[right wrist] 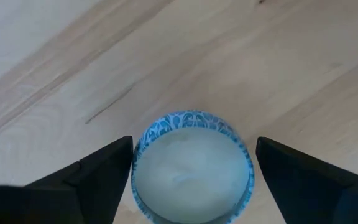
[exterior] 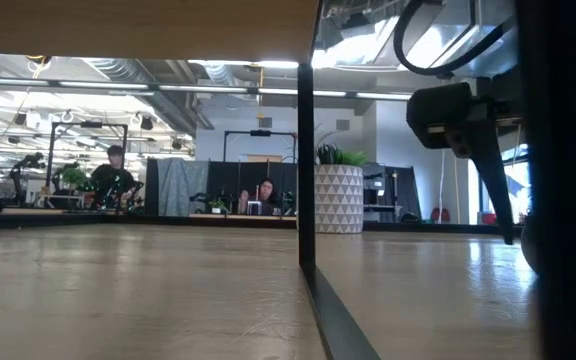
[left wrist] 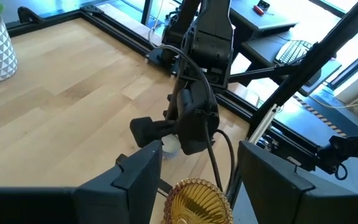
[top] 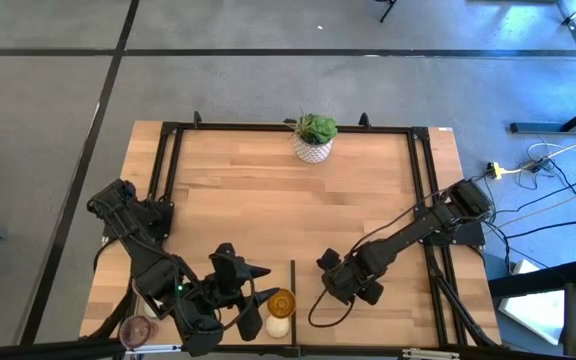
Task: Pick & Place candle stick holders
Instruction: Put the blue scented candle on the shelf
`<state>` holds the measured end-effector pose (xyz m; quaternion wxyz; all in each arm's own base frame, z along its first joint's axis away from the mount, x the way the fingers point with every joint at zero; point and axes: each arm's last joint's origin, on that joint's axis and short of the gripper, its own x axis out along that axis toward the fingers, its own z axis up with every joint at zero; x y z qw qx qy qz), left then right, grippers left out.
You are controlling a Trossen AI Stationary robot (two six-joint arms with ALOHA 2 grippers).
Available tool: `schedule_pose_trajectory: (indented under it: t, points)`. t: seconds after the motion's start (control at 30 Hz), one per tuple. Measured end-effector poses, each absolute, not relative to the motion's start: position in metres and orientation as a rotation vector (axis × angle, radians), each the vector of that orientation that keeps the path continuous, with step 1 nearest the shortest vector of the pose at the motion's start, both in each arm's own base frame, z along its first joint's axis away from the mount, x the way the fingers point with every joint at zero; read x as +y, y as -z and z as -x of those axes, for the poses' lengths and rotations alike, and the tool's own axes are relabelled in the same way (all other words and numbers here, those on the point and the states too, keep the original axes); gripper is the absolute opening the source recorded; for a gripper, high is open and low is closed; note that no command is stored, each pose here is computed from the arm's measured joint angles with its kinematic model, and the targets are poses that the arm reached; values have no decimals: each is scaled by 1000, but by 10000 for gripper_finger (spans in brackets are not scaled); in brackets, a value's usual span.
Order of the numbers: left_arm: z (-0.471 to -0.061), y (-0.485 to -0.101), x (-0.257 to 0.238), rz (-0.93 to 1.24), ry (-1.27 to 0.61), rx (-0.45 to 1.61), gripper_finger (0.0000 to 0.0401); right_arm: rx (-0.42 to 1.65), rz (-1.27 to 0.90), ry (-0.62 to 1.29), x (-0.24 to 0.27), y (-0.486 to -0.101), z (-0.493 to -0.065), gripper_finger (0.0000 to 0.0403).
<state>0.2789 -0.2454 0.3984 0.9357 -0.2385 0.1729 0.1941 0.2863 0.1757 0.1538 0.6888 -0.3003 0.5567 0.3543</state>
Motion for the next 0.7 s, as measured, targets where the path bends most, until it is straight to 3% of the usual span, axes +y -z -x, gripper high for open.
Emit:
schedule_pose_trajectory:
  t: [0.7]
  points:
    - [-279, -399, -245, 500, -399, 349, 207, 1312, 678, -776, 170, -143, -277, 344]
